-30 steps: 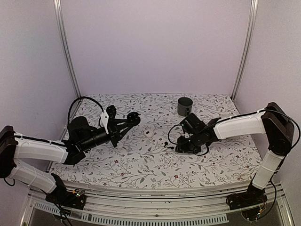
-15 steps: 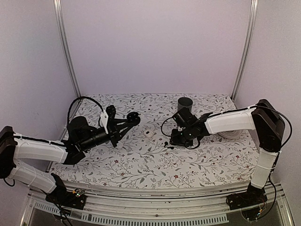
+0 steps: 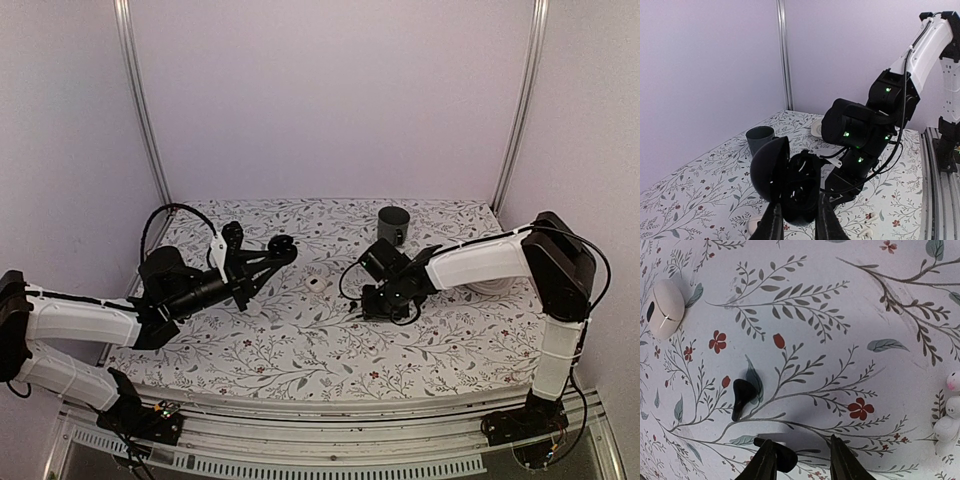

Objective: Insert the wireless bluetooth earbuds into the charging case
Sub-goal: Adjust the right earbud at the center of the board.

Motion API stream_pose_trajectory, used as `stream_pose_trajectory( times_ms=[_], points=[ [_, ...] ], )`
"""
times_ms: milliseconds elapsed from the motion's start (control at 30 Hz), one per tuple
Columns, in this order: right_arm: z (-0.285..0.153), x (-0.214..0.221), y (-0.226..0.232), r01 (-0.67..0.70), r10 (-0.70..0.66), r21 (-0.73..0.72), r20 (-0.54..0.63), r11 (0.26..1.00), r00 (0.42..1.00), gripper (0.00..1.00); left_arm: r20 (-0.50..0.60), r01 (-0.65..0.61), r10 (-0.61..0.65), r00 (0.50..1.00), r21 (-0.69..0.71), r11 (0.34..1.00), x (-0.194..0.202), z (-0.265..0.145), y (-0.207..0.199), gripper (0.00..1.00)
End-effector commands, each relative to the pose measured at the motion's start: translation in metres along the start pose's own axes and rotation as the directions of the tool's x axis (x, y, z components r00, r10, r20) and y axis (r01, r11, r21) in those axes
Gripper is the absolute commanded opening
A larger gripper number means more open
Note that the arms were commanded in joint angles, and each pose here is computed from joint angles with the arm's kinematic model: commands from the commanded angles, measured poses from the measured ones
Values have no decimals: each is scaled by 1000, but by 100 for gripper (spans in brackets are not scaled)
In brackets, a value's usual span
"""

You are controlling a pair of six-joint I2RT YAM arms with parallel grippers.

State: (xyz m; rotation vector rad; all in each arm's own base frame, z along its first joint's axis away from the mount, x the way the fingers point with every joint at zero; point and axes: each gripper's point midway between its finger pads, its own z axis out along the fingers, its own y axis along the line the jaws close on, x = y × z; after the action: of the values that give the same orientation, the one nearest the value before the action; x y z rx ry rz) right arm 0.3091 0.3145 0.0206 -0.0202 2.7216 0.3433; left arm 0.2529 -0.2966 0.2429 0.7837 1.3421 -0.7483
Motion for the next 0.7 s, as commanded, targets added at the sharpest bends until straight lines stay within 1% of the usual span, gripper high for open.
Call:
stream_pose_trajectory(
  times_ms=[0,133,333,500,667],
  points=[
    [-12,8,-8,13,-13,25,0,1000,1000,38,21,-2,2,1000,17,1000,-7,0,-5,0],
    [-21,13,-11,22,-22,0,6,1000,1000,38,17,2,-2,1000,20,1000,-6,1,-5,0],
    [-27,23,-28,34,-33,42,-6,999,999,38,14,4,-5,1000,22,1000,-7,4,-5,0],
    [-37,18,-16,16,-16,-24,8,1000,1000,35,7,11,-11,1000,22,1000,-5,5,-5,0],
    [-39,13,-5,17,-16,-50,18,999,1000,37,3,16,-17,1000,27,1000,-4,5,-6,0]
  ],
)
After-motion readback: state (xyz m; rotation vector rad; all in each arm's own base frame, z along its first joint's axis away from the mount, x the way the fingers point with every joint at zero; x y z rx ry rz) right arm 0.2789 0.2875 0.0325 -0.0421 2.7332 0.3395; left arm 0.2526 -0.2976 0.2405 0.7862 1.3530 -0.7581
